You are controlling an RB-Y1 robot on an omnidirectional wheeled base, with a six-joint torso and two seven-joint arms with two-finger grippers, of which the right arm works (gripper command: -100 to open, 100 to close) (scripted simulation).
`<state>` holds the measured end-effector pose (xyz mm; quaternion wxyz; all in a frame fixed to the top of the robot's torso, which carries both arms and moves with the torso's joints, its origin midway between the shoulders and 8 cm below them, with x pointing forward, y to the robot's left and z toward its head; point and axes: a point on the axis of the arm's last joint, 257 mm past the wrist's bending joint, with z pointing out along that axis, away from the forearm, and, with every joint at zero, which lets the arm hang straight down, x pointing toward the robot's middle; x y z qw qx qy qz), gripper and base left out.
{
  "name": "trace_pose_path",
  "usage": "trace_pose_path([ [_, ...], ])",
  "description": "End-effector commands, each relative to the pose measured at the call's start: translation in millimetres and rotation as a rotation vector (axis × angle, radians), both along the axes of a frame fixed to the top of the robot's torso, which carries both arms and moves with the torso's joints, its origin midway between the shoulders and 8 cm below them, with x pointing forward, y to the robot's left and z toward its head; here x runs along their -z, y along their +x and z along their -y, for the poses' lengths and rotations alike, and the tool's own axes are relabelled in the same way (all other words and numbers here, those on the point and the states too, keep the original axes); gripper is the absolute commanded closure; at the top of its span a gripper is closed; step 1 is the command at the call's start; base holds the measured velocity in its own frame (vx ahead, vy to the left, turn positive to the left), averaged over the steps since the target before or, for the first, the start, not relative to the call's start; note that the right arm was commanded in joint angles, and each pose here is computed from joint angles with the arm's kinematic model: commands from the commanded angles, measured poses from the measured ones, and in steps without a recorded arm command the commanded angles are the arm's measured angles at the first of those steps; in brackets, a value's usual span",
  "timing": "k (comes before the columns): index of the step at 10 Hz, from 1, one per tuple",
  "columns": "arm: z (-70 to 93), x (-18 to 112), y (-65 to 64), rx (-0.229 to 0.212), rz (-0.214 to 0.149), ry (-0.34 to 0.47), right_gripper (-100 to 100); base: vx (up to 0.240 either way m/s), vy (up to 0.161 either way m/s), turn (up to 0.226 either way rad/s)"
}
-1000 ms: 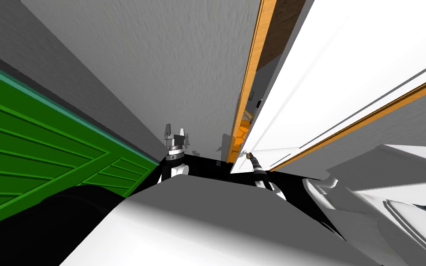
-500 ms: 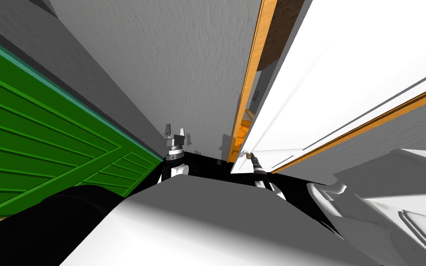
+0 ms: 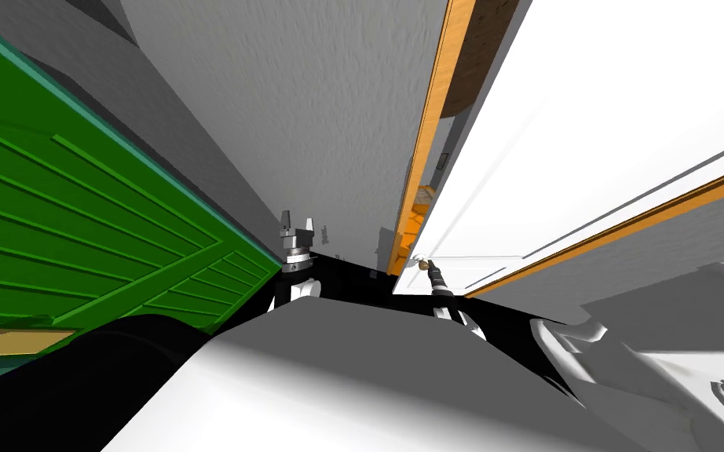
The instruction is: Pull the door open
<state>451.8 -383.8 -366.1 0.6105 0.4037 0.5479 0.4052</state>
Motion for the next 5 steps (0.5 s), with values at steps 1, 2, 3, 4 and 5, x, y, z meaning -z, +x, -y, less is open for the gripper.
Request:
trace_pose_path([
  [1,-10.1,-3.1,2.6,-0.014,0.015,0.041,100,-0.044,-0.031,0.047],
  [2,-8.3,-3.3,2.3,-0.009,0.019,0.093,100,-0.049,-0.024,0.084],
  [3,-6.6,-3.4,2.0,-0.003,0.022,0.131,100,-0.078,-0.042,0.197],
  [4,-6.6,-3.4,2.0,-0.004,0.023,0.145,100,-0.061,-0.054,0.070],
  [5,-4.8,-3.5,1.7,0.002,0.027,0.193,100,-0.062,-0.050,0.108],
])
